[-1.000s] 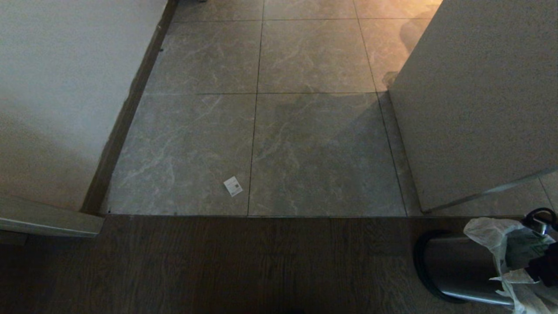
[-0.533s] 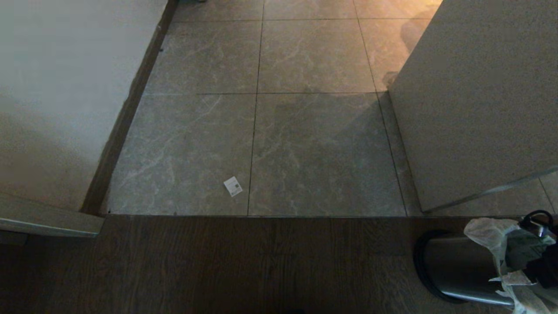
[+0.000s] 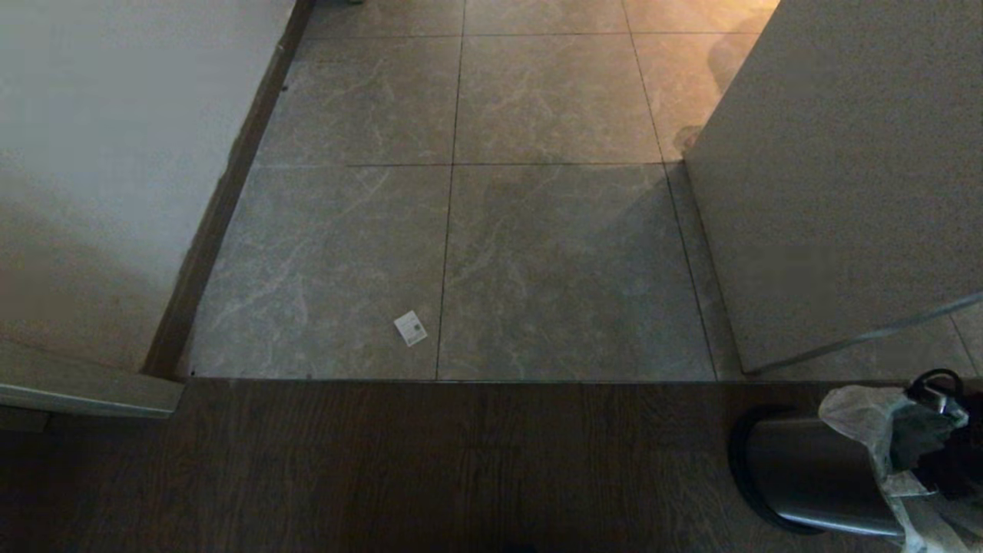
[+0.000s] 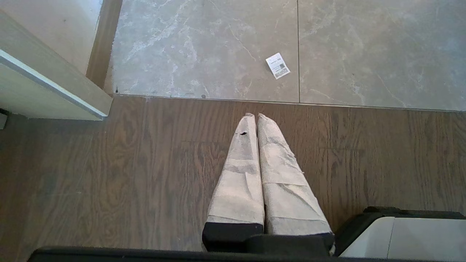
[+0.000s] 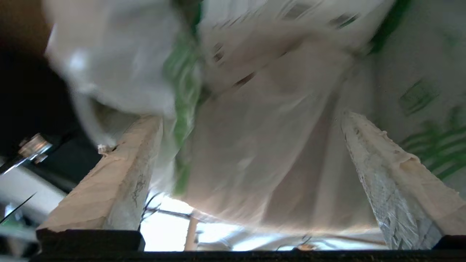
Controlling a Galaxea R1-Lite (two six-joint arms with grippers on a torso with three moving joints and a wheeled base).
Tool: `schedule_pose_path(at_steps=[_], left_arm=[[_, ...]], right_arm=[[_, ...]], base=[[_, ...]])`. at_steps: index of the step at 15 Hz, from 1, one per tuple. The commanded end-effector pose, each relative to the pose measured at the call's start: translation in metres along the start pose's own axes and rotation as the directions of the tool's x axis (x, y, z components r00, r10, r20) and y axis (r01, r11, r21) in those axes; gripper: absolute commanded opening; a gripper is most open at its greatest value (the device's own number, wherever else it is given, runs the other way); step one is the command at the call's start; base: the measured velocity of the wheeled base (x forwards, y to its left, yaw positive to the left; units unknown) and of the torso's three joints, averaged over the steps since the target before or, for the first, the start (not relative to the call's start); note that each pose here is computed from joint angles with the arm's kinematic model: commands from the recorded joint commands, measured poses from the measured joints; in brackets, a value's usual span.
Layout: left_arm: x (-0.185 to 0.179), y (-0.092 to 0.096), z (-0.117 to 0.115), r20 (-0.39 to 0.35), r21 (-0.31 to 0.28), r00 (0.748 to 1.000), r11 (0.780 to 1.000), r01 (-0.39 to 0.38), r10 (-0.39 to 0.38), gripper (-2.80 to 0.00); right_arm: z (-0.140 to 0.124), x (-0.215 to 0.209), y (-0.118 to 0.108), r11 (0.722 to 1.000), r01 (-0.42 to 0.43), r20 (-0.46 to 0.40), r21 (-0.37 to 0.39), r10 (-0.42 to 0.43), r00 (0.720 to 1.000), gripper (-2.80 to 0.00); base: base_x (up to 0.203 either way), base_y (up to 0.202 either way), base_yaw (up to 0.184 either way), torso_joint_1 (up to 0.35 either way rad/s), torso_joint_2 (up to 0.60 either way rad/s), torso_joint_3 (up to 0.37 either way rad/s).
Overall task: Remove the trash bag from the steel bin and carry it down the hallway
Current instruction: Pick up the trash bag
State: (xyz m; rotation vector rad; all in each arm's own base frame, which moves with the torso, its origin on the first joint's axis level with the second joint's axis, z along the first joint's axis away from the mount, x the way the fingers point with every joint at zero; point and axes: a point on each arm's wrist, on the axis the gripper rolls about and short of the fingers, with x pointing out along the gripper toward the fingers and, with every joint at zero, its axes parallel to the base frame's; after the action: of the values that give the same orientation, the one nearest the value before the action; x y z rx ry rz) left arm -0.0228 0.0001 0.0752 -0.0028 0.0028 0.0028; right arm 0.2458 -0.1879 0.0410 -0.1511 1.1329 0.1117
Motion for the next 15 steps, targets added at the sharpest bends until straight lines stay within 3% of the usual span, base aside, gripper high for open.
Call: schedule_pose_path(at_steps=[1,2,3,15], left_arm=[[0.0,0.0,0.0,0.0,0.0,1.0,1.0,0.0,0.0,-2.8],[0.0,0.0,0.0,0.0,0.0,1.0,1.0,0.0,0.0,-2.8],[0.0,0.0,0.0,0.0,0.0,1.0,1.0,0.0,0.0,-2.8],[0.0,0.0,0.0,0.0,0.0,1.0,1.0,0.0,0.0,-2.8]], right_arm=[[0.0015,0.012,-0.0069,1.0,-0.004,-0.004,-0.002,0.004,1.0,0.0],[0.0017,0.0124,-0.0103,1.0,0.01,0.01,0.0,-0.01,1.0,0.0],[0.0008,0.0126,-0.0137,1.0,0.026,0.019,0.004,-0.026,0.999,-2.8],[0.0001,0.0096,-0.0113,1.0,0.02,0.033,0.012,-0.02,0.999,-2.8]], base=[[0.0,0.0,0.0,0.0,0.0,0.0],[0.0,0.0,0.0,0.0,0.0,0.0],[0.0,0.0,0.0,0.0,0.0,0.0],[0.0,0.0,0.0,0.0,0.0,0.0]])
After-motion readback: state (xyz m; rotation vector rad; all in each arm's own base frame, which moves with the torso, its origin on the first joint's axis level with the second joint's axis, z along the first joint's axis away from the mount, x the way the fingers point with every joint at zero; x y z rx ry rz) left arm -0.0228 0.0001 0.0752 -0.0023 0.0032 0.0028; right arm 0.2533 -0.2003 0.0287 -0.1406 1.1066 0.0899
